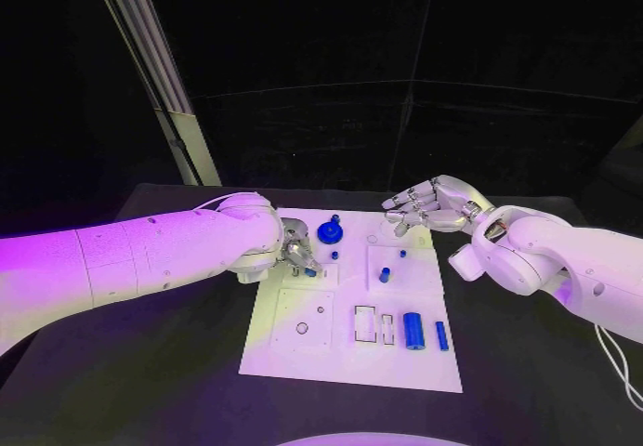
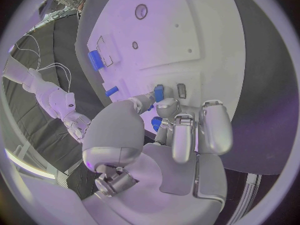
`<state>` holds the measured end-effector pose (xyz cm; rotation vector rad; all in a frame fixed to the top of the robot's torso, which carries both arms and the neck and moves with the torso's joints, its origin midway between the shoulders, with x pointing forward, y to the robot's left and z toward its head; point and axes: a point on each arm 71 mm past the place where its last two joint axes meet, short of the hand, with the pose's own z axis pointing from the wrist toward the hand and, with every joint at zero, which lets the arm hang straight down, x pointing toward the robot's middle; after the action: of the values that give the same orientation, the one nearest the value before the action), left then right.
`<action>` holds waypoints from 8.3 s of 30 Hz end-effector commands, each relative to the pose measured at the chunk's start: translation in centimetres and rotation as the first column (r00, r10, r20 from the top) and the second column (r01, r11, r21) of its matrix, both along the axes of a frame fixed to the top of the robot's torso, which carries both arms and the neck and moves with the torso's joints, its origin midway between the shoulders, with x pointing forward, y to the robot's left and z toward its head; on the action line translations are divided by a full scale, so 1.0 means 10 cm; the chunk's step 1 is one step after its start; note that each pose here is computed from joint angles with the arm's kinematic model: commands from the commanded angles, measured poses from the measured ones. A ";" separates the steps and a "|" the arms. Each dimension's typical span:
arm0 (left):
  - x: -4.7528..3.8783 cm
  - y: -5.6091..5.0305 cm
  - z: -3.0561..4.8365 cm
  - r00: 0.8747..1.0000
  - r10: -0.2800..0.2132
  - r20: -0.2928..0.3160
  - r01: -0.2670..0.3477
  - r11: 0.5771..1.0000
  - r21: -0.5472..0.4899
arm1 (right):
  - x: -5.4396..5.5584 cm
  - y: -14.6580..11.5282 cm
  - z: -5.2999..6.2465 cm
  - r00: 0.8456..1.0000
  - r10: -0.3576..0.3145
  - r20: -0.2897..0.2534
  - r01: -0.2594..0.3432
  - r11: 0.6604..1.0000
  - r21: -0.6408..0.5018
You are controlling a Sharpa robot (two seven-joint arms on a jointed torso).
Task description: Assemble the parts on the task board
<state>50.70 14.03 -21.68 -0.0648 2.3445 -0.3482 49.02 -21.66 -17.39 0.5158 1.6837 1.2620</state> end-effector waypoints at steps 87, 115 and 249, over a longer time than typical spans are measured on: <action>0.775 0.45 0.493 0.998 0.066 0.003 -0.066 0.998 -0.014 | 0.03 0.05 -0.02 1.000 0.022 -0.009 -0.022 1.000 -0.001; 0.782 0.40 0.239 0.997 0.041 -0.071 -0.037 0.998 0.053 | 0.03 0.07 -0.02 1.000 0.025 -0.005 -0.025 1.000 0.003; -0.041 0.32 -0.038 1.000 -0.014 0.009 0.014 1.000 -0.009 | 0.05 0.07 -0.03 0.999 0.031 -0.016 -0.031 0.999 0.025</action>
<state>50.53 17.25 -21.73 -0.0652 2.2996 -0.3791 49.50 -21.04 -17.80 0.5239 1.6995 1.2890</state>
